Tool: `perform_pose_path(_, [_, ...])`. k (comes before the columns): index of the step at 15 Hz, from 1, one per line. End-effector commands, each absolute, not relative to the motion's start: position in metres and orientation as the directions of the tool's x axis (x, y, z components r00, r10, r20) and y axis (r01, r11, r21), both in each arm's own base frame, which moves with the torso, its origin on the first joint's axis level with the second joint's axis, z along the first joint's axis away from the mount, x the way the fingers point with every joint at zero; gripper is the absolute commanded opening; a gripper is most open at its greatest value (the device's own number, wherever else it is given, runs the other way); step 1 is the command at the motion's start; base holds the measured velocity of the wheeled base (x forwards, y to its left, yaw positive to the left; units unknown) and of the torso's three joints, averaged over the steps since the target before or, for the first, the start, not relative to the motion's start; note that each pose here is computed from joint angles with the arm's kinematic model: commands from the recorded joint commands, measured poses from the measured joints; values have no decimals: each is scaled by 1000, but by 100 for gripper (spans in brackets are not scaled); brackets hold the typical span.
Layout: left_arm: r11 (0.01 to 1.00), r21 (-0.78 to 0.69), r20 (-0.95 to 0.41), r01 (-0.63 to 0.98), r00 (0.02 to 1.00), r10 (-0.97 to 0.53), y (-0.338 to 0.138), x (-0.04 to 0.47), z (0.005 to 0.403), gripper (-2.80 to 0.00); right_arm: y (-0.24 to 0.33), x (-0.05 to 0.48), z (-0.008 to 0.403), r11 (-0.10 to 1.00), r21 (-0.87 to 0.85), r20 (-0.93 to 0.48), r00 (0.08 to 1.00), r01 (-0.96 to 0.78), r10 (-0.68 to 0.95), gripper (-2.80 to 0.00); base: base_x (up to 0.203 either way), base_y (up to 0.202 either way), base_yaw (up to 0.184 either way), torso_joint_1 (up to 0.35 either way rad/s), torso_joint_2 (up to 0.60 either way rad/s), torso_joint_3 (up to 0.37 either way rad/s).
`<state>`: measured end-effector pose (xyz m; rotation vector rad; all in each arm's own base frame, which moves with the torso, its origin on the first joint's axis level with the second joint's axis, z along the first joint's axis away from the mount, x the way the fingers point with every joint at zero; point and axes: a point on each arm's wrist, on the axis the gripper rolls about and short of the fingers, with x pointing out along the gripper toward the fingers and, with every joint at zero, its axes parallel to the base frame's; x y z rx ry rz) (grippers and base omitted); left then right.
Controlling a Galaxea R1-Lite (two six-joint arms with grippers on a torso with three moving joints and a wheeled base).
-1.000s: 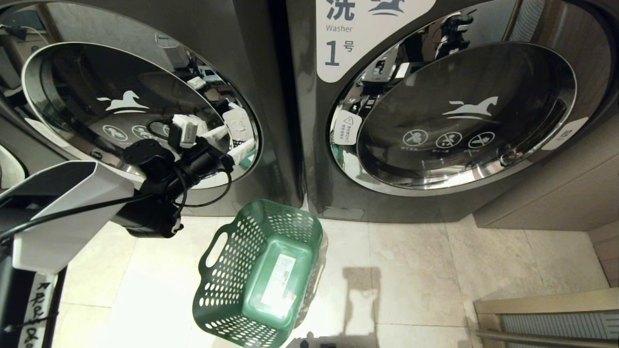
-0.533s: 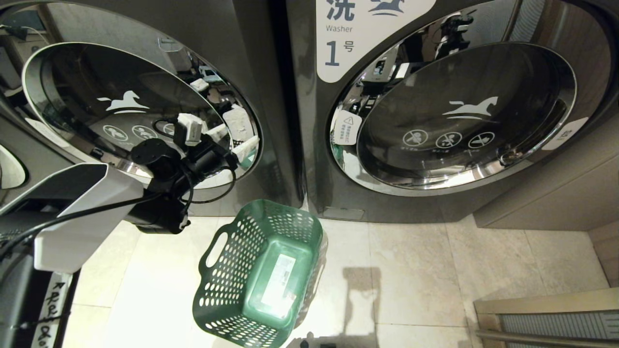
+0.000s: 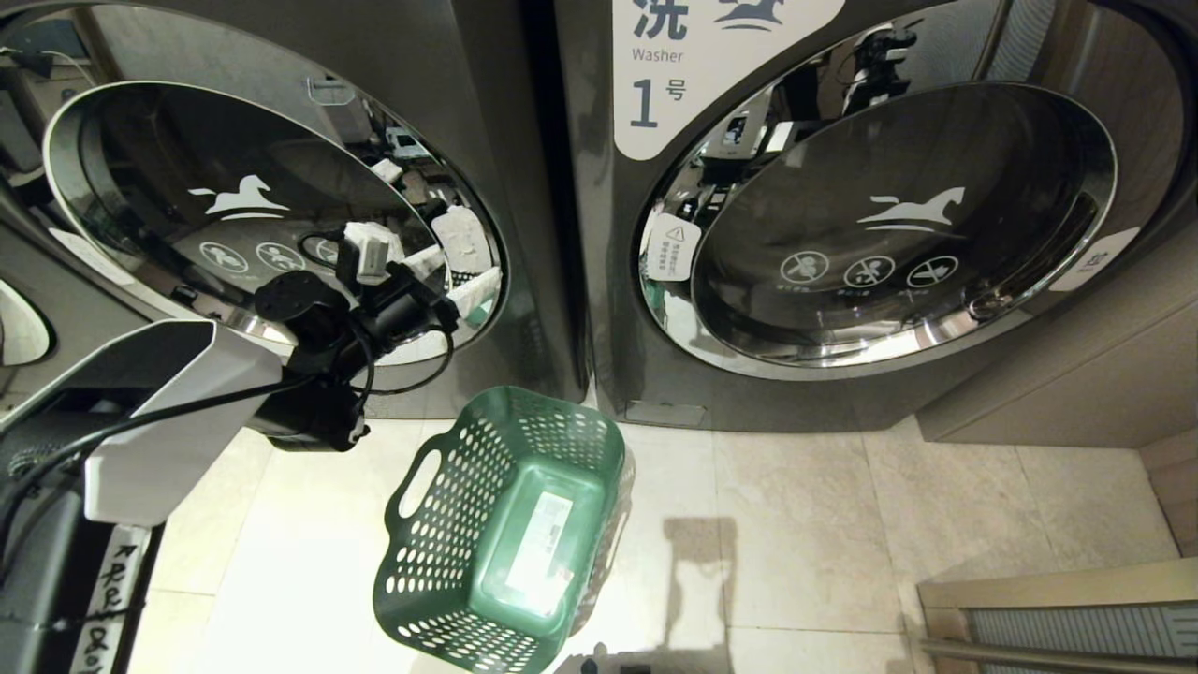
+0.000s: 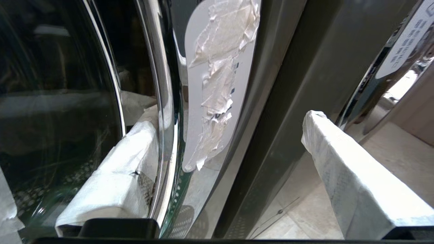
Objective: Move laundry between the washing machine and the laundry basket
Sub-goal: Open the lid of the washing machine
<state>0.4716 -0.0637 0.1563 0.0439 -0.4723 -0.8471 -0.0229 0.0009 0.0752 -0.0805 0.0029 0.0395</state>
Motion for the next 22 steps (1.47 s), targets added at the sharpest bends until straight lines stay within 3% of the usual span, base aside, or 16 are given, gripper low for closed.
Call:
perform_pose_path(1, [653, 221, 395, 725, 545, -739, -68, 473, 157, 0, 1, -23, 75, 996, -81, -5, 999, -40, 40, -280, 0, 0, 0, 0, 0, 0])
perform_pose_path(8, [607, 218, 393, 764, 501, -771, -84, 474, 157, 0, 1, -23, 75, 996, -81, -5, 999, -40, 40, -280, 0, 0, 0, 0, 0, 0])
perform_pose_path(12, [513, 243, 350, 823, 418, -838, -85, 471, 157, 0, 1, -23, 75, 996, -81, -7, 999, -40, 40, -280, 0, 0, 0, 0, 0, 0])
perform_pose_path(22, [466, 187, 346, 865, 386, -855, -94, 464, 147, 0, 1, -23, 75, 996, -81, -5, 999, -40, 40, -280, 0, 0, 0, 0, 0, 0])
